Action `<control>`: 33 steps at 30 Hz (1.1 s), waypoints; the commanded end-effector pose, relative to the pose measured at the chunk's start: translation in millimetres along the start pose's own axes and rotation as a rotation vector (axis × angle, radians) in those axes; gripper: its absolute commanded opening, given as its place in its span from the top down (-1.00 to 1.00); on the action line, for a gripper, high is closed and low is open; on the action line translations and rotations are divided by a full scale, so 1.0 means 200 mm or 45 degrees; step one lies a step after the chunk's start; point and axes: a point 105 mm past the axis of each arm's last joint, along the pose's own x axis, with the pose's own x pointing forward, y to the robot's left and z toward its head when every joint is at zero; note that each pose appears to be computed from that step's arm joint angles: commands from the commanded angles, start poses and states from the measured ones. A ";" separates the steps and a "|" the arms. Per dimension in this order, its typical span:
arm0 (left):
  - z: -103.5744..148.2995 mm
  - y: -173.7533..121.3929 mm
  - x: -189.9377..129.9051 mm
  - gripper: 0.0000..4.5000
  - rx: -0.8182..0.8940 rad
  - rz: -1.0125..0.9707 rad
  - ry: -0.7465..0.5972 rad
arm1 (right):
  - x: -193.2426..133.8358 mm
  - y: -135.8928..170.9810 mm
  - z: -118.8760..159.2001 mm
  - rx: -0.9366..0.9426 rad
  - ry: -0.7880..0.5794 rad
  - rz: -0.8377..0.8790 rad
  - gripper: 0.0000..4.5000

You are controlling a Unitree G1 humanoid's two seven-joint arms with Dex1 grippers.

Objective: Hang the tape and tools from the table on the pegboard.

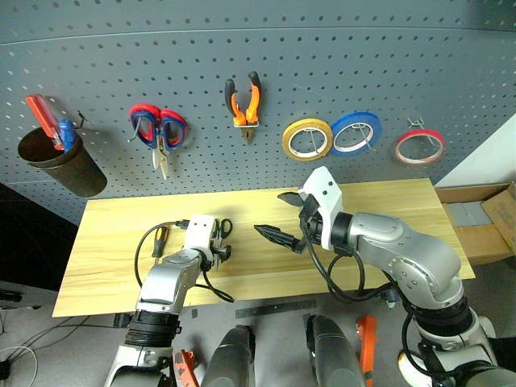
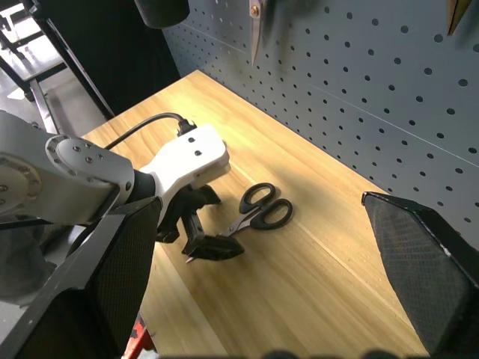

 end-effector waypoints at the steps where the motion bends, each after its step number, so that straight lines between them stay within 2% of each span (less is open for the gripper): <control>1: -0.07 0.02 0.02 -0.74 -0.034 0.012 0.058 | -0.01 0.04 0.05 -0.046 -0.043 0.035 -1.00; 10: -0.06 0.04 0.06 0.58 -0.013 -0.001 0.033 | -0.01 0.01 0.04 -0.049 -0.019 0.006 -1.00; 13: -0.06 0.04 0.06 0.94 -0.038 -0.029 0.018 | -0.02 0.01 0.03 -0.056 -0.014 0.001 -1.00; 16: -0.04 0.03 0.06 0.94 -0.037 -0.059 -0.006 | -0.02 0.00 0.03 -0.065 -0.014 -0.002 -1.00; 23: 0.01 0.04 -0.06 0.94 -0.040 -0.141 -0.183 | -0.04 -0.04 0.10 -0.189 -0.108 -0.067 -1.00; 26: 0.10 0.05 -0.19 0.94 0.025 -0.170 -0.426 | -0.08 -0.01 0.17 -0.346 -0.230 -0.057 -1.00; 30: 0.22 0.07 -0.40 0.94 0.147 -0.175 -0.704 | -0.13 0.01 0.29 -0.394 -0.418 -0.018 -1.00; 33: 0.28 0.09 -0.50 0.94 0.269 -0.097 -0.832 | -0.15 0.01 0.35 -0.423 -0.509 -0.025 -1.00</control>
